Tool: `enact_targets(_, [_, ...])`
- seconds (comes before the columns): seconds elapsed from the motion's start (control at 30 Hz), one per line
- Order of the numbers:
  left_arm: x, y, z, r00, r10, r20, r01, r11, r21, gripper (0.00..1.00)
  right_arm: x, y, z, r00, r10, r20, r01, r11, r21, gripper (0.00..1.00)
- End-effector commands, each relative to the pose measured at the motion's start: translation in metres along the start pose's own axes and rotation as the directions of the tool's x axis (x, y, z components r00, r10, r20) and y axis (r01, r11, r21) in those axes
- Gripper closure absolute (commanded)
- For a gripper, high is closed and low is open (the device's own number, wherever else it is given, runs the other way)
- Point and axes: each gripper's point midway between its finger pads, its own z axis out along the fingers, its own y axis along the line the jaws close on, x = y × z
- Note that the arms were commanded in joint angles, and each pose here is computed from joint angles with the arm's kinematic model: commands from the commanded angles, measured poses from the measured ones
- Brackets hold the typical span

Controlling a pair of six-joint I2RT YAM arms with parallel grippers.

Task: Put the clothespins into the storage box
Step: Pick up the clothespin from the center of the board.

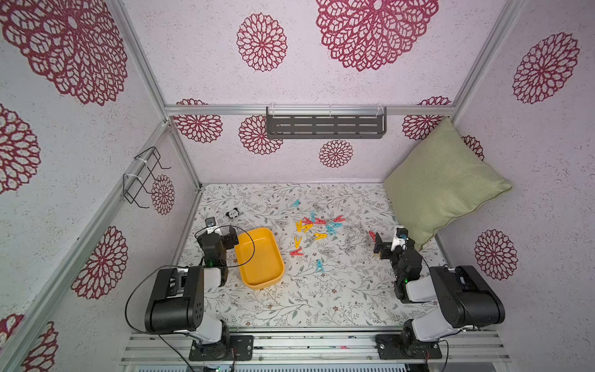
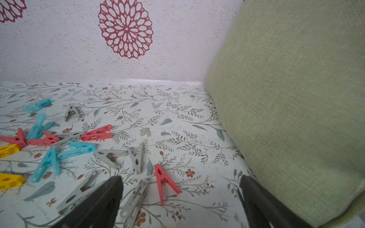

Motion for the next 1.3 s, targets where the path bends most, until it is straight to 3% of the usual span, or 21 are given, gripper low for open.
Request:
enact_targets(0.0, [-0.011,0.004,0.004,0.999,-0.001,0.036,0.001,1.000,-0.010,0.03,-0.013,-0.001,0.003,0.999,-0.017,0.047,0.018,1.000,-0.002,0.01])
enact_targets(0.87, [-0.011,0.003,0.005,1.000,-0.003,0.030,0.003,1.000,-0.002,0.03,-0.014,-0.010,0.003,0.999,0.001,0.047,-0.003,0.999,0.051,0.01])
enact_targets(1.03, [-0.026,0.035,-0.011,0.993,-0.075,0.096,0.091,0.982,-0.168,0.03,-0.022,-0.026,-0.014,0.993,0.039,0.110,-0.054,0.990,0.133,0.01])
enact_targets(1.27, [-0.089,0.050,-0.032,0.991,-0.131,0.036,0.135,0.933,-0.332,0.03,-0.044,-0.039,-0.027,0.989,0.092,0.115,-0.115,0.971,0.211,0.01])
